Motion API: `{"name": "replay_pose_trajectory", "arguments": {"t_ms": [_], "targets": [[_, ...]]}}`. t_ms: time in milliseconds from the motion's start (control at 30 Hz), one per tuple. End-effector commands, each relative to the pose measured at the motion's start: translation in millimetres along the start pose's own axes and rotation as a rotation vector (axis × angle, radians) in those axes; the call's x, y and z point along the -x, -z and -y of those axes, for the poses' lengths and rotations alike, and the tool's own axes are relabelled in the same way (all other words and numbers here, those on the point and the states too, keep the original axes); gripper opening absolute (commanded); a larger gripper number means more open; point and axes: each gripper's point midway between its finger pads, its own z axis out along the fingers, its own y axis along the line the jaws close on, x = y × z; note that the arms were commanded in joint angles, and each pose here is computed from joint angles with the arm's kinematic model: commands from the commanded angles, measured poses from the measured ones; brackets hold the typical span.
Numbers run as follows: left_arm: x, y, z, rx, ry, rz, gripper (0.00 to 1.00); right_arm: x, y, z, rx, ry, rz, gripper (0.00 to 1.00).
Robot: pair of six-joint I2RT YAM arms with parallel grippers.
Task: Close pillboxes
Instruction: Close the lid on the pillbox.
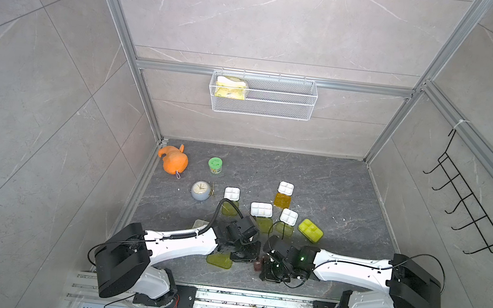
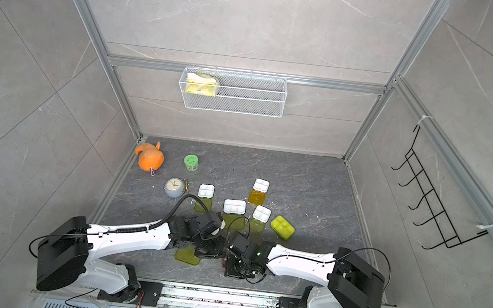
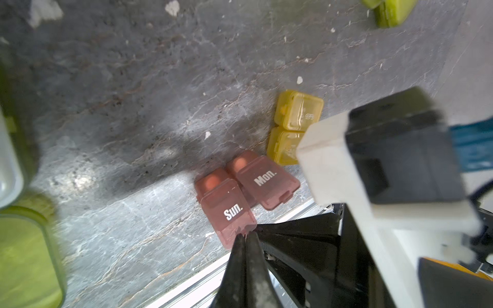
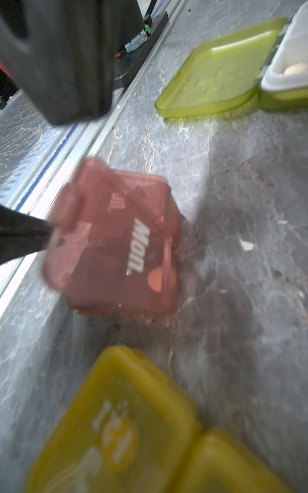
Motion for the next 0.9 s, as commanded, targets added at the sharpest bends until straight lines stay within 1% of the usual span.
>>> {"name": "replay_pose_trajectory", "arguments": {"t_ms": [0,367,867], "targets": [[1,1,4,-0.003,-0.026,-0.010,0.00,1,-3,13,-0.037,-0.002,0.012,0.00],[4,-17,10,-0.017,-0.038,-0.045,0.00,6,-8,14,-0.042,-0.008,0.014,0.00],[-3,-26,1,-0.007,-0.023,-0.073,0.00,9,-13,20,-0.048,-0.025,0.014,0.00]]}}
